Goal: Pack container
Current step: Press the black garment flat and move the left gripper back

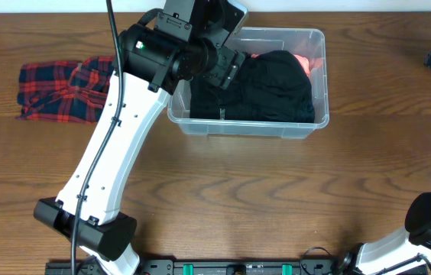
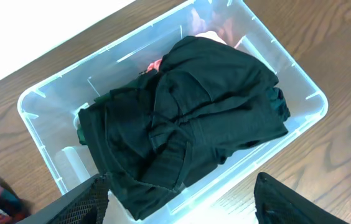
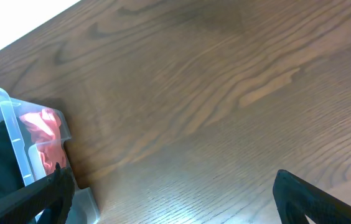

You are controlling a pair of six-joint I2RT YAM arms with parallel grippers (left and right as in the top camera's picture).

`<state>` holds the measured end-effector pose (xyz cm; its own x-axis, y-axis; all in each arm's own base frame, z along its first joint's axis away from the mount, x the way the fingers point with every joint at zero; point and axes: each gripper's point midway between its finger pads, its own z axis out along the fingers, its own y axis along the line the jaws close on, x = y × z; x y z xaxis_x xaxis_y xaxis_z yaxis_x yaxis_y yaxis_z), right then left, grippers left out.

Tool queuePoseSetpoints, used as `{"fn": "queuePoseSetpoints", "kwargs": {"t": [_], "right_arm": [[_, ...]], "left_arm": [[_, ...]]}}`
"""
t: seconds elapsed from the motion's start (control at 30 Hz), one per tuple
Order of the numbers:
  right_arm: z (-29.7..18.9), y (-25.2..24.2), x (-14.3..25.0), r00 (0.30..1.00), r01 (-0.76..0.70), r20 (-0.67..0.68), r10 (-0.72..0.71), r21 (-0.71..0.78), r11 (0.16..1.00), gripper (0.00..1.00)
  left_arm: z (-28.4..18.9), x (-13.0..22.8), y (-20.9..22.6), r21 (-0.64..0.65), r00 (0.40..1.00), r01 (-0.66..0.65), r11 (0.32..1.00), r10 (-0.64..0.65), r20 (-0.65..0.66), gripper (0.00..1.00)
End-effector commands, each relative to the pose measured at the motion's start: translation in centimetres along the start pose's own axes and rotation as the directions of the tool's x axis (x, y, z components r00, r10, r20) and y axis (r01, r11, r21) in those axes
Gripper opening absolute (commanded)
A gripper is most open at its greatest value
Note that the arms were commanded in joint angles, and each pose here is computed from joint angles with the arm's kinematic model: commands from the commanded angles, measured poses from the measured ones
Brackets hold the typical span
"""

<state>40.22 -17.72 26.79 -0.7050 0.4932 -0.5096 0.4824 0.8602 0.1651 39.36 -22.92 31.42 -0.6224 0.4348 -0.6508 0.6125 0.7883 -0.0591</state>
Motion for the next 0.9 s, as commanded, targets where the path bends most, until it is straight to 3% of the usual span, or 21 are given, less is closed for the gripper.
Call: {"fn": "queuePoseSetpoints", "kwargs": {"t": [0.0, 0.13, 0.43, 0.87], "right_arm": [[-0.1, -0.2, -0.1, 1.000, -0.018, 0.004, 0.018, 0.005, 1.000, 0.99], [-0.1, -0.2, -0.1, 1.000, -0.018, 0.004, 0.018, 0.005, 1.000, 0.99], [-0.1, -0.2, -0.1, 1.000, -0.018, 0.004, 0.018, 0.005, 1.000, 0.99], [-0.1, -0.2, -0.1, 1.000, -0.018, 0.004, 0.018, 0.005, 1.000, 0.99]], "left_arm": [[1.1, -0.1, 0.4, -0.011, 1.000, 0.022, 1.000, -0.022, -0.017, 0.68], [3.9, 1.3, 0.6, -0.006, 0.995, 0.032, 0.999, -0.033, -0.093, 0.45], [12.6, 6.1, 2.6, -0.134, 0.948, 0.025, 0.991, -0.066, -0.311, 0.24], [22.9, 14.5, 3.8, -0.242, 0.821, 0.134, 0.961, -0.245, -0.516, 0.22]]}}
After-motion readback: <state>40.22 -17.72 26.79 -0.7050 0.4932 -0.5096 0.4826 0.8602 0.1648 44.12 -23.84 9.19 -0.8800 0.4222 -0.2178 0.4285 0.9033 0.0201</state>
